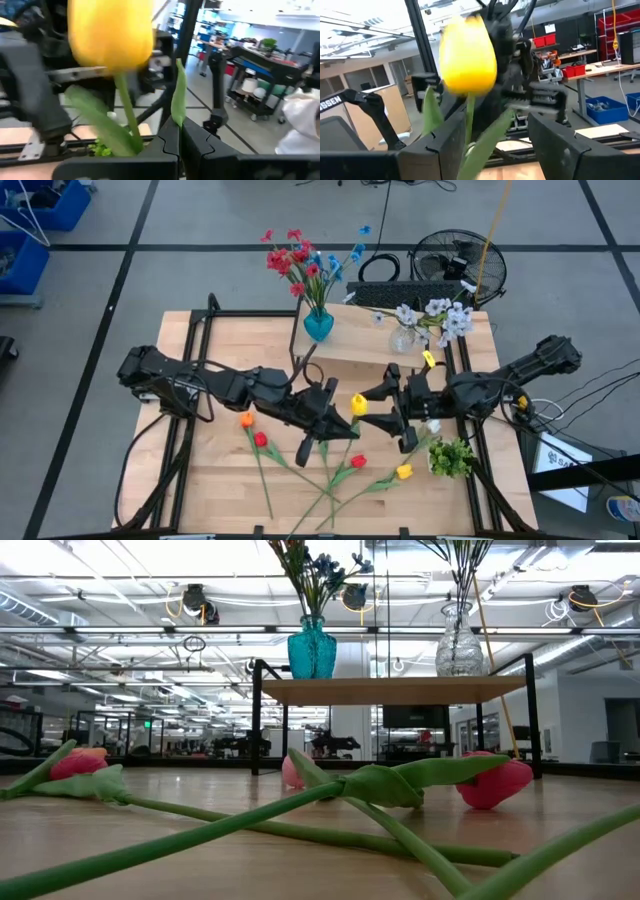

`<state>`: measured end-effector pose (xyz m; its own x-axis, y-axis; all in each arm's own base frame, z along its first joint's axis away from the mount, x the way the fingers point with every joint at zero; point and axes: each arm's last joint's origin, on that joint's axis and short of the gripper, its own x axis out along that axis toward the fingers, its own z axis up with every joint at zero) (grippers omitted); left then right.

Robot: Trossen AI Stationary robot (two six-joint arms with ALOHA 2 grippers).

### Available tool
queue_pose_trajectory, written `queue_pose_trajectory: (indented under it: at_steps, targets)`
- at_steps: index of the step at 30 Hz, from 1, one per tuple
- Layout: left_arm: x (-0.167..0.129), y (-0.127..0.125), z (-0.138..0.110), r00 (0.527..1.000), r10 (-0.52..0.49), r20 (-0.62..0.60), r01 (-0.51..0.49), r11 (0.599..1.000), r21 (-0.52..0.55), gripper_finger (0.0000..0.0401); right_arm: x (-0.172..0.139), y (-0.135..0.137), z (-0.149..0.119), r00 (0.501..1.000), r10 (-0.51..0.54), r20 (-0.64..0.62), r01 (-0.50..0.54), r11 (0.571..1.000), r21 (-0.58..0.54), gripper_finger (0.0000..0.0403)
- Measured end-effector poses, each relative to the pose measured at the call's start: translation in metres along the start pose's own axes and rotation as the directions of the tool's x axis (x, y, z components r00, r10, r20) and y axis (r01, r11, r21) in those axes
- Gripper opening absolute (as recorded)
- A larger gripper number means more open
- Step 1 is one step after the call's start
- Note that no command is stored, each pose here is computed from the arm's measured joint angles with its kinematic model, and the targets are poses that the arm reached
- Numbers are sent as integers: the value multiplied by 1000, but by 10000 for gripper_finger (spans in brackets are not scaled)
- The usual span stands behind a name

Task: Pick and place flowers into a vace then onto a shelf
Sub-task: Put the left yellow tulip into the transparent vase

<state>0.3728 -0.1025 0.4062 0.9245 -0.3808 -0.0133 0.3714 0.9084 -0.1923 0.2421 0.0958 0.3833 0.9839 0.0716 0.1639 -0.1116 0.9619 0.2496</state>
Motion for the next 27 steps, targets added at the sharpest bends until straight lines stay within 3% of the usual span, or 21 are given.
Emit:
queue_pose_trajectory:
  at_steps: [4, 9, 17, 22, 27]
  targets:
    - [0, 1, -3, 999, 8, -32, -8, 1000, -21, 1, 1, -2, 1, 1000, -4, 12, 4, 1000, -3, 208]
    - [-1, 8, -6, 997, 47, -69, -52, 996, -73, 2, 1, 2, 4, 994, 104, 25, -103, 994, -20, 198]
    - [-1, 8, -5, 998, 11, -65, -14, 999, -42, 2, 3, -5, 1, 998, 58, -7, -58, 998, 19, 182]
    - [-1, 5, -6, 997, -32, -76, 29, 999, -45, 2, 4, -11, -1, 1000, 3, -24, -3, 999, 38, 194]
    - [-2, 8, -9, 993, -33, -112, 24, 996, -81, 2, 7, -9, -3, 994, 98, -44, -95, 994, 50, 218]
